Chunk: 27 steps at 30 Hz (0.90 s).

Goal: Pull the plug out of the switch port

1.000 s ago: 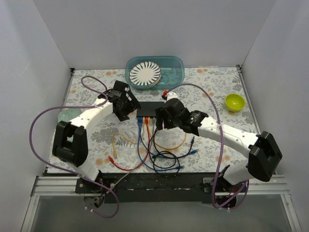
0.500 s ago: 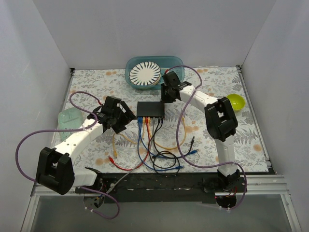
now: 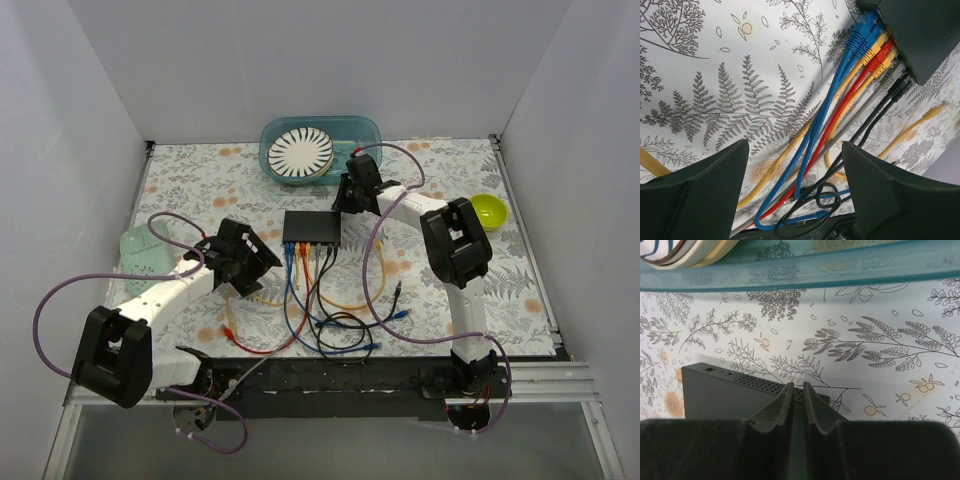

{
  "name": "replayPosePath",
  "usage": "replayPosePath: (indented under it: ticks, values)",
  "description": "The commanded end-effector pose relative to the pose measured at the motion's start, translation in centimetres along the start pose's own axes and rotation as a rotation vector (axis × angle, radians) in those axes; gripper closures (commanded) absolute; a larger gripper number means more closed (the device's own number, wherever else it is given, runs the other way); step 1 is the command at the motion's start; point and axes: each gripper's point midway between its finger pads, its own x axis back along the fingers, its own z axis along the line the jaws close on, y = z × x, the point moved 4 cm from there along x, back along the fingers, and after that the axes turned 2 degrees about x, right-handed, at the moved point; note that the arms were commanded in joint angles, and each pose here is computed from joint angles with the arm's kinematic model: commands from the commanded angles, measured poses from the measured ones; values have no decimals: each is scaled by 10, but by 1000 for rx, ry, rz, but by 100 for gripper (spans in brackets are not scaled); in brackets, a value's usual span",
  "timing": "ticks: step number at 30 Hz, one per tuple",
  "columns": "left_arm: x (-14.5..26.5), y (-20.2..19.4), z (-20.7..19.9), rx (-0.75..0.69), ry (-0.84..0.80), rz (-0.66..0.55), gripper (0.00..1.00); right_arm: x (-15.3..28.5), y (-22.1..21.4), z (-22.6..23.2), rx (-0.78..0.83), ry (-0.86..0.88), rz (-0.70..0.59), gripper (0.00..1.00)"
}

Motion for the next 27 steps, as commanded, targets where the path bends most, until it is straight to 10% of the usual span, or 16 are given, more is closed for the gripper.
replayPosePath:
  ticks: [1,18,27]
  values:
    - [10,0,-2,-3,-23,-14,25,-14,0,8,-78,59,-30,80]
    - [-13,-17,14,-54,12,93,27,47,-98,-35,-55,-26,163,84]
    - [0,28,-31,-69,-16,-115,11,115,-20,5,61,62,-90,47]
